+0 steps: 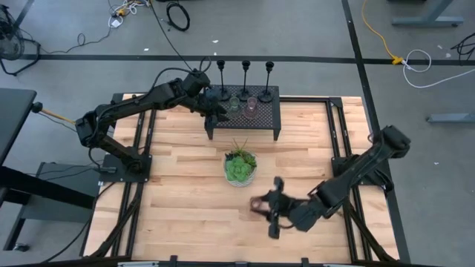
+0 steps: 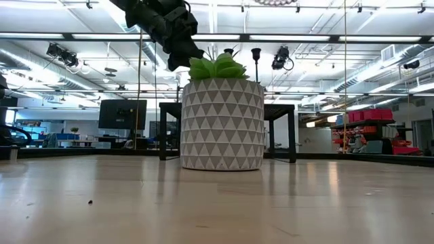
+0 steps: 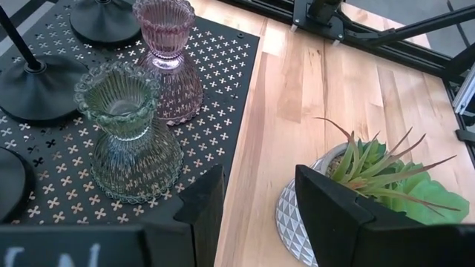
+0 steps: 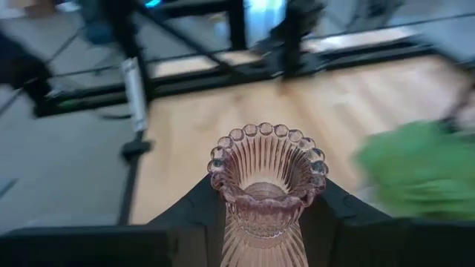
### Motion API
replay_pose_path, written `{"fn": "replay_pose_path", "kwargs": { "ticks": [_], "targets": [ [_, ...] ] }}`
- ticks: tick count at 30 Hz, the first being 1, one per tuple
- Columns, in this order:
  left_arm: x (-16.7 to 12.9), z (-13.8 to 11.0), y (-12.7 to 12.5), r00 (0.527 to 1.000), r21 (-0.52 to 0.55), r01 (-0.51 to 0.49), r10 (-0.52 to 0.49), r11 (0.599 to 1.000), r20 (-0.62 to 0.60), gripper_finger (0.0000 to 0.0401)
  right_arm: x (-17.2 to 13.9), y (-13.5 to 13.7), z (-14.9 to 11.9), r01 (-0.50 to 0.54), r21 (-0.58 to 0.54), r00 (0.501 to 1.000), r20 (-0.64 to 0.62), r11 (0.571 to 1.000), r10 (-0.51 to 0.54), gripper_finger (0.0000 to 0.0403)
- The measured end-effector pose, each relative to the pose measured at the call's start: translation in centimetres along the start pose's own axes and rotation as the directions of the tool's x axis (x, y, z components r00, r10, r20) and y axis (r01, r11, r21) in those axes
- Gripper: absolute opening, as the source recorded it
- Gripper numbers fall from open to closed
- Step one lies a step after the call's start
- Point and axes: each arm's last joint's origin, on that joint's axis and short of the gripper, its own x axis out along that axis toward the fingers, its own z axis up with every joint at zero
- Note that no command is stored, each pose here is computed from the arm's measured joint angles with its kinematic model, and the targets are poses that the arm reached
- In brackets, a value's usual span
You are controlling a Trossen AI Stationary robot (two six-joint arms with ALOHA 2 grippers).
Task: Pick & Place candle stick holders
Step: Put the pink glass candle holder on the shelf aligned with the other pink and green glass candle holders
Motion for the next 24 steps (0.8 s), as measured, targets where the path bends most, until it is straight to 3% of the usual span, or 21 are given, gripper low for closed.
{"fn": "replay_pose_path", "kwargs": {
  "ticks": [8,24],
  "targets": [
    [0.0,0.0,0.0,1.000,0.000,0.000,0.000,1.000,0.000,0.0170,-3.0,-3.3,2.9,0.153,-0.028,0.987,0.056,0.988,-0.151,0.0119],
    [0.1,0.0,-0.2,1.000,-0.001,0.001,-0.001,1.000,-0.002,0.0170,-1.5,-10.7,4.8,0.456,-0.128,0.888,0.005,0.881,-0.460,0.0121]
  ]
}}
